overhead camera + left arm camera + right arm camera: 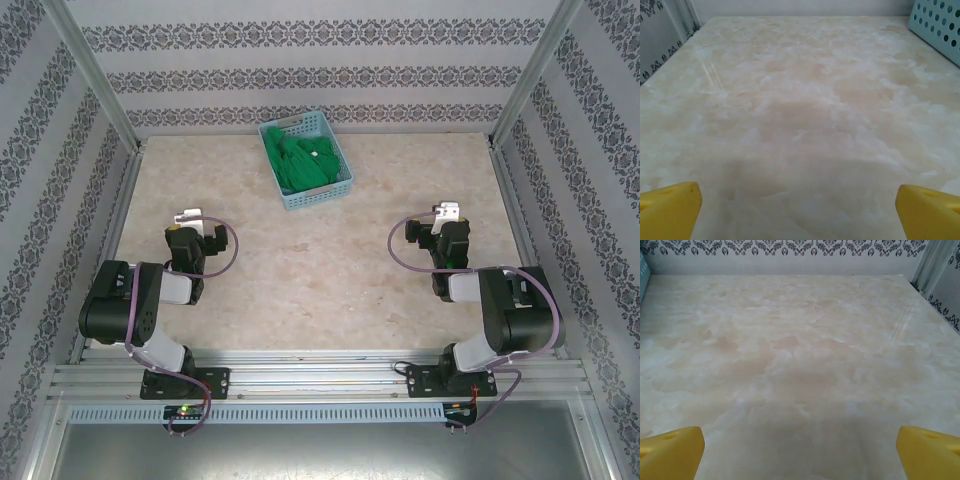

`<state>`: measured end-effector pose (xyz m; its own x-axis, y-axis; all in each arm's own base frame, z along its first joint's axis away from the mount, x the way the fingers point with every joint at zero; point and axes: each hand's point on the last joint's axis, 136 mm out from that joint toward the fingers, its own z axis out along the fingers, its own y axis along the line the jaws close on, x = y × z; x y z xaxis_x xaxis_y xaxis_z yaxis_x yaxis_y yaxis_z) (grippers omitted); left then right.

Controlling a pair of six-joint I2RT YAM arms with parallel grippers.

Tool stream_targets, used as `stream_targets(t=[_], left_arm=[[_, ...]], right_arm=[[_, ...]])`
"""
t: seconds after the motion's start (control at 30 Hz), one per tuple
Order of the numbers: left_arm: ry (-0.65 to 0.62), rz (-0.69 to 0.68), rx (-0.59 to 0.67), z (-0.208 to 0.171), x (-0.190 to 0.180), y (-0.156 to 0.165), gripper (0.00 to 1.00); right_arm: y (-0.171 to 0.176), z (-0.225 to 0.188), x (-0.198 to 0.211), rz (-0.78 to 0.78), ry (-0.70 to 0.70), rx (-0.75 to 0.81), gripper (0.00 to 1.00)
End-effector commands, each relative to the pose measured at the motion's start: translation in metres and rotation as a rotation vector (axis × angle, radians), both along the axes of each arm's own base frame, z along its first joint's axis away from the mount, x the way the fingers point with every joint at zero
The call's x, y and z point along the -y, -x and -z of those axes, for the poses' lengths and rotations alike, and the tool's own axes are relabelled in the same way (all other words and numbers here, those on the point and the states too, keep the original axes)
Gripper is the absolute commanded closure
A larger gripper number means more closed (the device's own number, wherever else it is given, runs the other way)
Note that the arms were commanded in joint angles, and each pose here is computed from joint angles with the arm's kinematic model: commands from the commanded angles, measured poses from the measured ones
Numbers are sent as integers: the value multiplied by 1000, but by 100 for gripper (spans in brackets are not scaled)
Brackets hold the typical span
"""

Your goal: Fold the inside-out t-shirt

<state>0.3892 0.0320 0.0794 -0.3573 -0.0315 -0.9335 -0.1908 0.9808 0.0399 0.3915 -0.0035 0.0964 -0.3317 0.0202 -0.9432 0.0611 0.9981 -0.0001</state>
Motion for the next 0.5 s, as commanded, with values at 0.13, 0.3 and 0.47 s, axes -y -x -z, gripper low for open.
stream_targets(t=[0.13,0.3,0.47], left_arm=[[8,-4,55,-12,-1,-4,0],[9,-4,54,-11,-1,-4,0],[8,-4,54,-11,-1,-4,0]], right_arm=[[-6,-10,-1,-11,-10,28,2],[-6,-9,-1,-11,-10,25,2],[-6,-9,-1,-11,-9,25,2]])
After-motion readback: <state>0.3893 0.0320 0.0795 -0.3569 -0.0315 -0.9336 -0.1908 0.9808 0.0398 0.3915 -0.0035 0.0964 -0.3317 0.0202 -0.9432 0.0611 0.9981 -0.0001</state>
